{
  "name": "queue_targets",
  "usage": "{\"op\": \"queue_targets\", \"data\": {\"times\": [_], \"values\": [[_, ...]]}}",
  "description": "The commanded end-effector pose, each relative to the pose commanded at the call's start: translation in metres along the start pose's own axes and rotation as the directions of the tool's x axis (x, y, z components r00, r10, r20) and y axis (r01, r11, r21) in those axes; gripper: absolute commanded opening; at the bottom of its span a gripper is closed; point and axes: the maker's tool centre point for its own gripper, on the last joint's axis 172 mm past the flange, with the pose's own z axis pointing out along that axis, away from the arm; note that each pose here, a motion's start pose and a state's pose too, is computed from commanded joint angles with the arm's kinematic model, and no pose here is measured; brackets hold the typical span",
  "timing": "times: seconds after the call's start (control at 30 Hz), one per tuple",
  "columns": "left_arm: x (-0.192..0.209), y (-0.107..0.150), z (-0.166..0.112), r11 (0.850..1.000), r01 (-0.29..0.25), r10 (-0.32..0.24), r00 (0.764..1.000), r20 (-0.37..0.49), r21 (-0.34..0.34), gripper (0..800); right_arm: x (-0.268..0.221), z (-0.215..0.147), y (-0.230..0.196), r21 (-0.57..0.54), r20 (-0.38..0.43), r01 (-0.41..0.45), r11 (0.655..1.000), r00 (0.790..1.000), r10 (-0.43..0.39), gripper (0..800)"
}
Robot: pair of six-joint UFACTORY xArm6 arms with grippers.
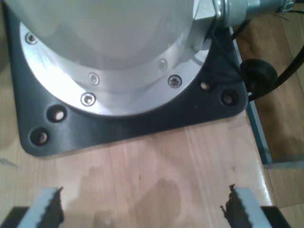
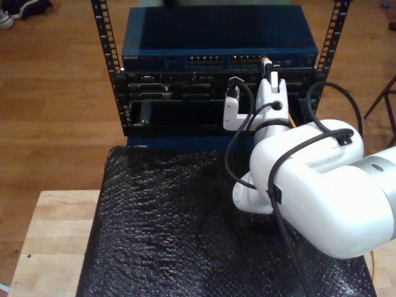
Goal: Grab the cable and plug it in
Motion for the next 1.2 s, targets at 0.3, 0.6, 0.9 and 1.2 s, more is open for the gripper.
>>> {"op": "queue_targets", "data": {"times": [0.3, 0.6, 0.9, 1.2], "values": [[0.0, 0.0, 0.0, 1.0, 0.0, 0.0, 1.0, 0.0, 0.0, 798, 0.0004, 0.0003, -0.0022, 0.001, 0.0, 0.002, 1.0, 1.0, -0.002, 0], [0.0, 0.0, 0.0, 1.0, 0.0, 0.0, 1.0, 0.0, 0.0, 799, 0.0019, 0.0014, -0.0011, -0.003, -0.001, 0.0, 1.0, 1.0, 0.0, 0], [0.0, 0.0, 0.0, 1.0, 0.0, 0.0, 1.0, 0.0, 0.0, 798, 0.002, 0.0028, -0.008, 0.015, -0.003, 0.002, 1.0, 1.0, -0.002, 0], [0.0, 0.0, 0.0, 1.0, 0.0, 0.0, 1.0, 0.0, 0.0, 798, -0.0009, 0.0067, -0.0065, 0.008, 0.004, 0.0, 1.0, 1.0, 0.0, 0]]}}
